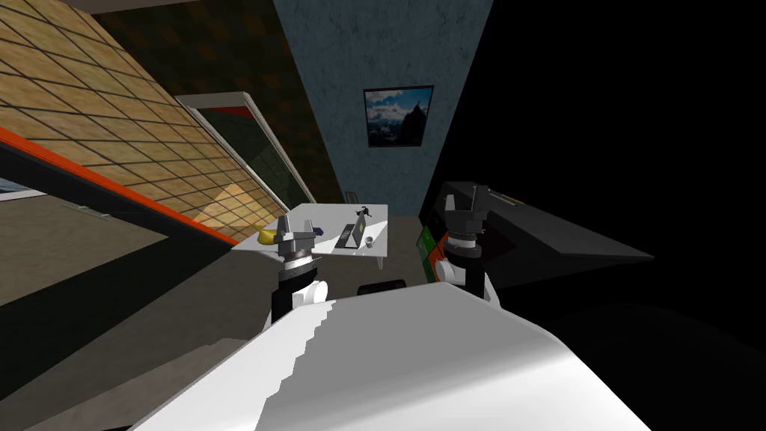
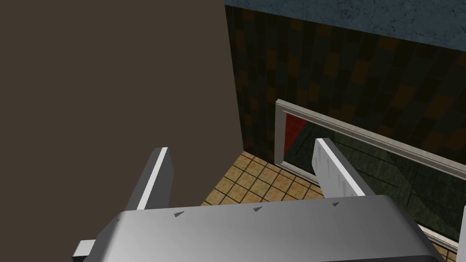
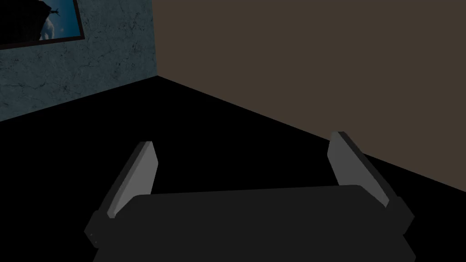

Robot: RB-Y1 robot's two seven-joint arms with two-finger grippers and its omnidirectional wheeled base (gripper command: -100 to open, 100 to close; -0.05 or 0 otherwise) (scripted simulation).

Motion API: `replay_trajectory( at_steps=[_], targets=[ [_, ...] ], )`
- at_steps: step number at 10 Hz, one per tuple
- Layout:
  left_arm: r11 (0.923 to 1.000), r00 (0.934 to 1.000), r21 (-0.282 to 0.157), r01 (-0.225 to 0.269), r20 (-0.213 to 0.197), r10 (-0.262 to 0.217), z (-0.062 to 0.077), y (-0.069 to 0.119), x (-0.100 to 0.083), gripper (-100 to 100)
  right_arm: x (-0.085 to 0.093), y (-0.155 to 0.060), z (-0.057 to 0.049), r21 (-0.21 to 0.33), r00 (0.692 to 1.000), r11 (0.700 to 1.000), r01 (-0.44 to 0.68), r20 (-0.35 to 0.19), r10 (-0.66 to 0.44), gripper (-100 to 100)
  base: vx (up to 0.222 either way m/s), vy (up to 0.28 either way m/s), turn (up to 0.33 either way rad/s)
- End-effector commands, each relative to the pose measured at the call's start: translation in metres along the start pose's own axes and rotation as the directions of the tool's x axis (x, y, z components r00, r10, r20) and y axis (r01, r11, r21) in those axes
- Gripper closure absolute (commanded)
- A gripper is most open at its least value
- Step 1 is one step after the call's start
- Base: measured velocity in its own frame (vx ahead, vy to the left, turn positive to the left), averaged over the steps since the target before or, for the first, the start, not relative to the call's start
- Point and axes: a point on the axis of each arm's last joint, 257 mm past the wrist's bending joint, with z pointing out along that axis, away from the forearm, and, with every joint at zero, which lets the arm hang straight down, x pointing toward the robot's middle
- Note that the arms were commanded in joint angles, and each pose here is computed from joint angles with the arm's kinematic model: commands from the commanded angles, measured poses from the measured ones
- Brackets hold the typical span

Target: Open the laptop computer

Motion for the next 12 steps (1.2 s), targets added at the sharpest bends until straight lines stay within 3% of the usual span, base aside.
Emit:
replay_trajectory(
  at_steps=[1, 9, 10, 12],
  targets=[
    [1.0, 1.0, 0.0, 0.0, 0.0, 0.0, 0.0, 0.0, 0.0, 0, 0.0, 0.0, 0.0, 0.0, 1.0, 1.0, 0.0, 0.0, 0.0, 0, 0.0, 0.0, 0.0],
    [1.0, 1.0, 0.0, 0.0, 0.0, 0.0, 0.0, 0.0, 0.0, 0, 0.0, 0.0, 0.0, 0.0, 1.0, 1.0, 0.0, 0.0, 0.0, 0, 0.0, 0.0, 0.0],
    [0.9992, 0.9986, -0.02, -0.035, -0.041, 0.034, 0.0, 0.008, 0.003, -100, 0.0, 0.0, 0.0, 0.0, 1.0, 1.0, 0.0, 0.0, 0.0, 0, 0.015, -0.011, 0.006],
    [0.9965, 0.995, -0.043, -0.072, -0.072, 0.069, 0.0, 0.018, 0.004, -100, 0.0, 0.0, 0.0, 0.0, 1.0, 1.0, 0.0, 0.0, 0.0, 0, 0.019, -0.029, 0.007]
  ],
)
